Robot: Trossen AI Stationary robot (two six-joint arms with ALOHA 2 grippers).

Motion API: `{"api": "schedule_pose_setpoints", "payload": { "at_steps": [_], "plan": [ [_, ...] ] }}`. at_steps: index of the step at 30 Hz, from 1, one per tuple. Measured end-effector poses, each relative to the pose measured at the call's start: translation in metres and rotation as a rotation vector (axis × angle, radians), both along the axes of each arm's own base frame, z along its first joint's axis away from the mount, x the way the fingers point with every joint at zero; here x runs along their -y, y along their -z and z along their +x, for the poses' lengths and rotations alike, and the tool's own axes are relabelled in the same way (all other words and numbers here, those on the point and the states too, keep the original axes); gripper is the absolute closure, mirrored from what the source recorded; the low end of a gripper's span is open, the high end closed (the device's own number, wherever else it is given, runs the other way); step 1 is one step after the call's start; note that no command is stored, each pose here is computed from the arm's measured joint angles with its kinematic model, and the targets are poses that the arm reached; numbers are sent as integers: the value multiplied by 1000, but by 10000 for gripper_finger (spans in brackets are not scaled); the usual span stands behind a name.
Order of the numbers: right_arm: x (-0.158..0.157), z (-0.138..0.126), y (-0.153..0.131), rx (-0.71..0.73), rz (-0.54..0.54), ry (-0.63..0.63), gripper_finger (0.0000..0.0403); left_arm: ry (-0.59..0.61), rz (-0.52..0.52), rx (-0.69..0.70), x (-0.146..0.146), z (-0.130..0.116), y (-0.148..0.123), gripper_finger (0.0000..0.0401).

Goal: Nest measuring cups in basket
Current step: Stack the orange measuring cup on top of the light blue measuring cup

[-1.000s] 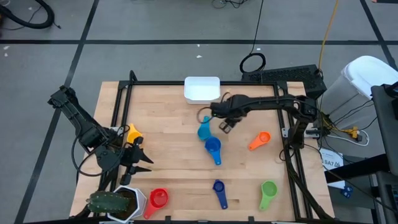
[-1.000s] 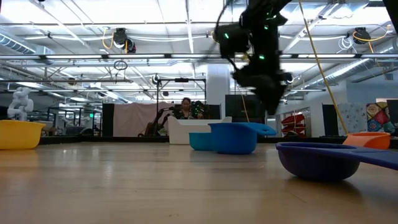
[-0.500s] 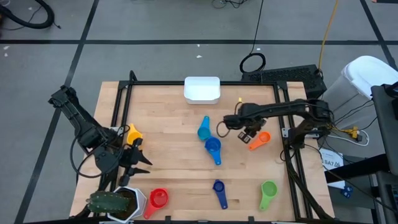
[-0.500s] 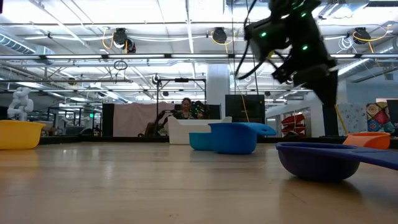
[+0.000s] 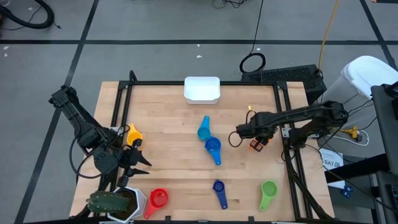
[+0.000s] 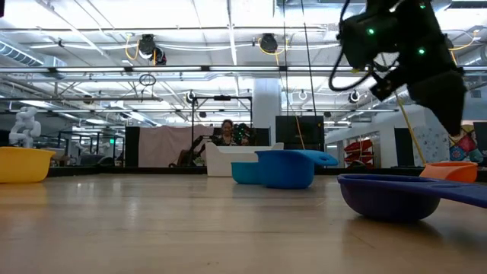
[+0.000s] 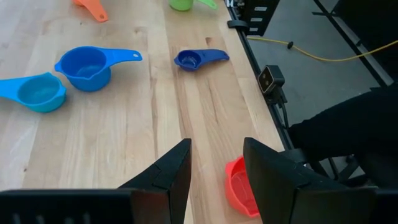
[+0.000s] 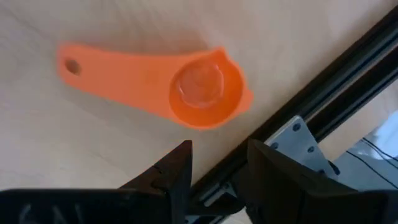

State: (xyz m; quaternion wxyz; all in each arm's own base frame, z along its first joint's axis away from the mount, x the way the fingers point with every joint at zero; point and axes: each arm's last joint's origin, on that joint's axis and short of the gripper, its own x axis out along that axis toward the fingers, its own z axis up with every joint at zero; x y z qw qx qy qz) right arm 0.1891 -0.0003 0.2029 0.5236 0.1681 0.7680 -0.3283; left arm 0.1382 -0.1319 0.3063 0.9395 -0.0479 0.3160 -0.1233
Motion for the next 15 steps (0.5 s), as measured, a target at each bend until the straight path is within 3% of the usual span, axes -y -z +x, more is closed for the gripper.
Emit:
{"api": "schedule_pose_setpoints", "payload": {
  "at_steps": [9, 15],
  "plan": [
    [-10, -1, 21, 50, 65, 15, 255, -3, -2, 0, 0, 0, 0, 252],
    [-22, 11, 25, 182, 115, -54, 255, -3, -3, -1, 0, 0, 0, 252]
  ]
}}
